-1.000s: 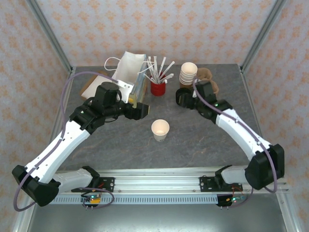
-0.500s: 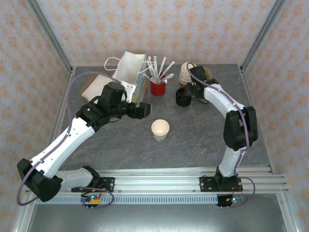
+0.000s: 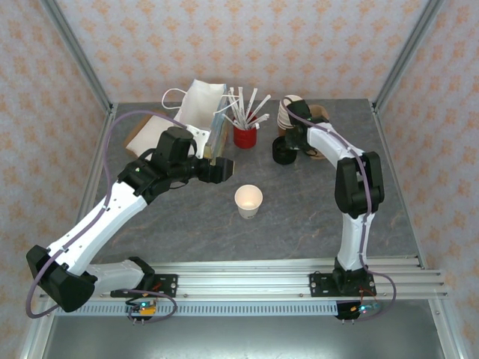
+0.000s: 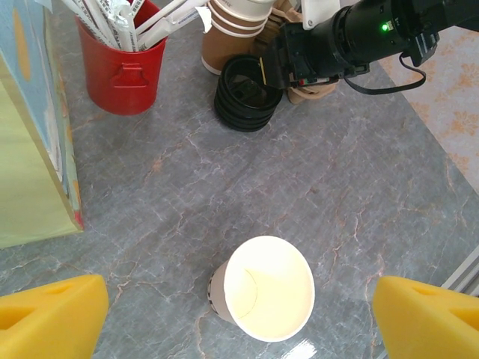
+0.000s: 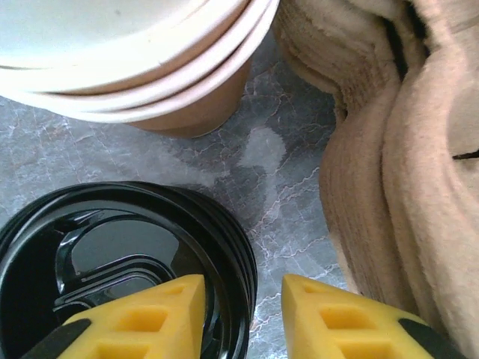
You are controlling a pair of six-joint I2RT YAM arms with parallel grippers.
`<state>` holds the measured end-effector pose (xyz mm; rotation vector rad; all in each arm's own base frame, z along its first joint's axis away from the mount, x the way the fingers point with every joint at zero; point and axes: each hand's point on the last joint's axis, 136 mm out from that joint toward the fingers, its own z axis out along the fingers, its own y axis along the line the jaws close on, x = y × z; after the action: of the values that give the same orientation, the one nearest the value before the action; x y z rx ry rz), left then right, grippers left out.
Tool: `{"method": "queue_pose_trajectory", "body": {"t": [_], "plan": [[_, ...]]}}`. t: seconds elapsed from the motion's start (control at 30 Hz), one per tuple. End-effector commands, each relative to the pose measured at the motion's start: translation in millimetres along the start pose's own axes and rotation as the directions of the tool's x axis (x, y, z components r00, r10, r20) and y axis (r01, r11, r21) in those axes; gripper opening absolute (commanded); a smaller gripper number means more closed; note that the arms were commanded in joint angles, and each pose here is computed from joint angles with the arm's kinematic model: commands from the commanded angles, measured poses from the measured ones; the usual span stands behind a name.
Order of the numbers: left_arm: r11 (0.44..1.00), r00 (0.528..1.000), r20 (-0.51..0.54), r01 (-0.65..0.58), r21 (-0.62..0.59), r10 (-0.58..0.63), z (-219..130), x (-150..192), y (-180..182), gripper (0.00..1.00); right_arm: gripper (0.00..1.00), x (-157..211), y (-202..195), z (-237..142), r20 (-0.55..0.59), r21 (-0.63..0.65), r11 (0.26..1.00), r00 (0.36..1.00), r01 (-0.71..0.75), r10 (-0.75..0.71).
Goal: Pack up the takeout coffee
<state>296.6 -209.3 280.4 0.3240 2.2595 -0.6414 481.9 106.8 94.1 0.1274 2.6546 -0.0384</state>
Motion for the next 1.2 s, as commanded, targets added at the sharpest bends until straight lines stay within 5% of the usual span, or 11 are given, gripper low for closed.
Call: {"method": "queue_pose_trajectory", "body": {"t": [0.0,0.47,0.93,1.07,1.17], "plan": [[1.0,1.0,0.022,-0.003,-0.016,0.003,0,-3,1,0.92,0.3,-3,-3,-2,-0.006,0.033,0.999,1.0,0.023,-0.023],[1.0,1.0,0.018,-0.001,-0.021,0.002,1,-1,3,0.92,0.16,-4,-5,-11,-0.002,0.032,0.999,0.999,0.037,-0.037],[1.0,1.0,0.026,0.003,-0.018,-0.002,3,-3,2,0.92,0.16,-13,-7,-53,0.075,-0.008,1.0,0.997,0.004,-0.003],[1.0,0.997,0.074,0.019,0.0,-0.019,0,-12,-1,0.92,0.15,-15,-2,-86,0.125,-0.094,0.995,0.991,-0.033,0.045],[0.998,0.989,0.142,0.04,0.04,-0.045,-5,-25,-8,0.92,0.14,-16,17,-130,0.173,-0.285,0.956,0.978,-0.068,0.121]]}}
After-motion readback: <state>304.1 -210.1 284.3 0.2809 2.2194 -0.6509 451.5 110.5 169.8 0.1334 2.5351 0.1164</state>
